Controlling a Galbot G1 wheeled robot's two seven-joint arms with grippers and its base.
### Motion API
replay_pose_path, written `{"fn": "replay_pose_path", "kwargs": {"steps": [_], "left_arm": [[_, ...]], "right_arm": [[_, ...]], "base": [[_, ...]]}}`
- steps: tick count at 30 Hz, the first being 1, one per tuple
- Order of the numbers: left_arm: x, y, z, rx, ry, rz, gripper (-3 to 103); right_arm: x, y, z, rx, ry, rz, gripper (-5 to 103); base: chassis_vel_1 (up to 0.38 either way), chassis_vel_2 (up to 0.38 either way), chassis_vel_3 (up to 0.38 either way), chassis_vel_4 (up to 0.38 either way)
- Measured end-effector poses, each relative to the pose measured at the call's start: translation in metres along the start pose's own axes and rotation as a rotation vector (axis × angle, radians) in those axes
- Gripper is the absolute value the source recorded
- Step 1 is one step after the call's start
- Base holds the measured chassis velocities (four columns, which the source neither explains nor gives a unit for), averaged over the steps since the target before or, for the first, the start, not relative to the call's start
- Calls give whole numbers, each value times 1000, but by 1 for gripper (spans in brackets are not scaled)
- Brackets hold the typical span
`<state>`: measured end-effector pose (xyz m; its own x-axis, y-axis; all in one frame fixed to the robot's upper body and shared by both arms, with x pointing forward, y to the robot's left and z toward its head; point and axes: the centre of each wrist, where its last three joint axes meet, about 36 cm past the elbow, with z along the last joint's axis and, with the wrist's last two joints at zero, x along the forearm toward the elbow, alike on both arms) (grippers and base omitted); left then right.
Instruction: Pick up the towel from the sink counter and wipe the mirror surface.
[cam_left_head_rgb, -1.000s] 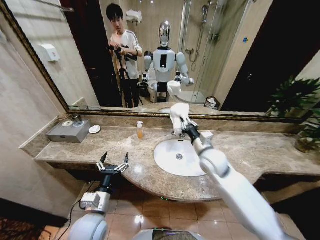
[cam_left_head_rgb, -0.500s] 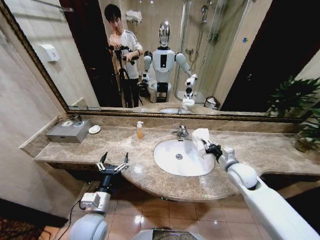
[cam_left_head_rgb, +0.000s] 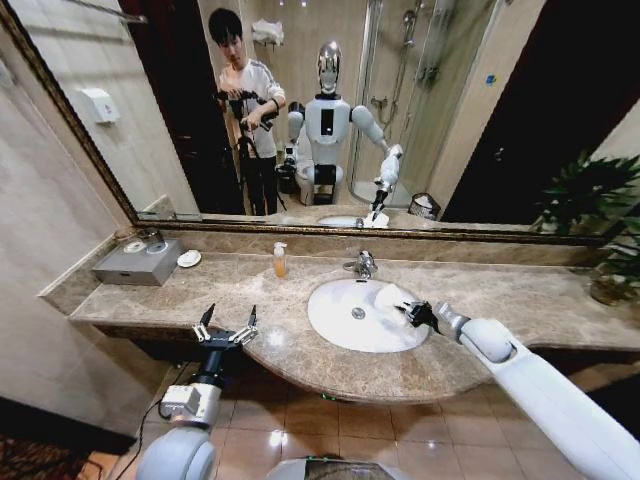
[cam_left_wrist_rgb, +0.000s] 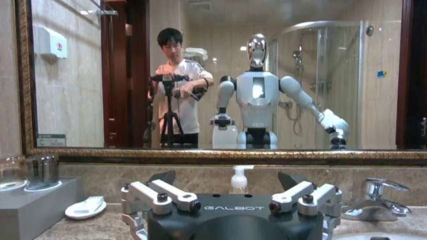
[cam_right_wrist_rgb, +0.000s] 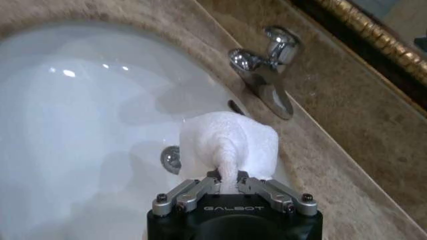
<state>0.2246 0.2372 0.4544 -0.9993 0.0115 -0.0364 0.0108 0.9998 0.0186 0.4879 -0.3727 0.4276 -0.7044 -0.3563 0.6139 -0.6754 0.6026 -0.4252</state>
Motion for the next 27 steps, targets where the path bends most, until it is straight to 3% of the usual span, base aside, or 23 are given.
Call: {"fn": "replay_pose_path", "kwargs": {"steps": [7, 13, 21, 27], "left_arm": [[0, 0, 0, 0, 0, 1, 100], [0, 0, 0, 0, 0, 0, 100], [0, 0, 0, 0, 0, 0, 100], [0, 0, 0, 0, 0, 0, 100]], "right_arm": [[-54, -10, -7, 43, 44, -4, 9], [-96, -17, -16, 156, 134, -69, 9], [-96, -41, 0, 245, 197, -137, 9], [-88, -31, 20, 250, 214, -204, 9]], "base": [[0, 0, 0, 0], [0, 0, 0, 0], [0, 0, 0, 0], [0, 0, 0, 0]]}}
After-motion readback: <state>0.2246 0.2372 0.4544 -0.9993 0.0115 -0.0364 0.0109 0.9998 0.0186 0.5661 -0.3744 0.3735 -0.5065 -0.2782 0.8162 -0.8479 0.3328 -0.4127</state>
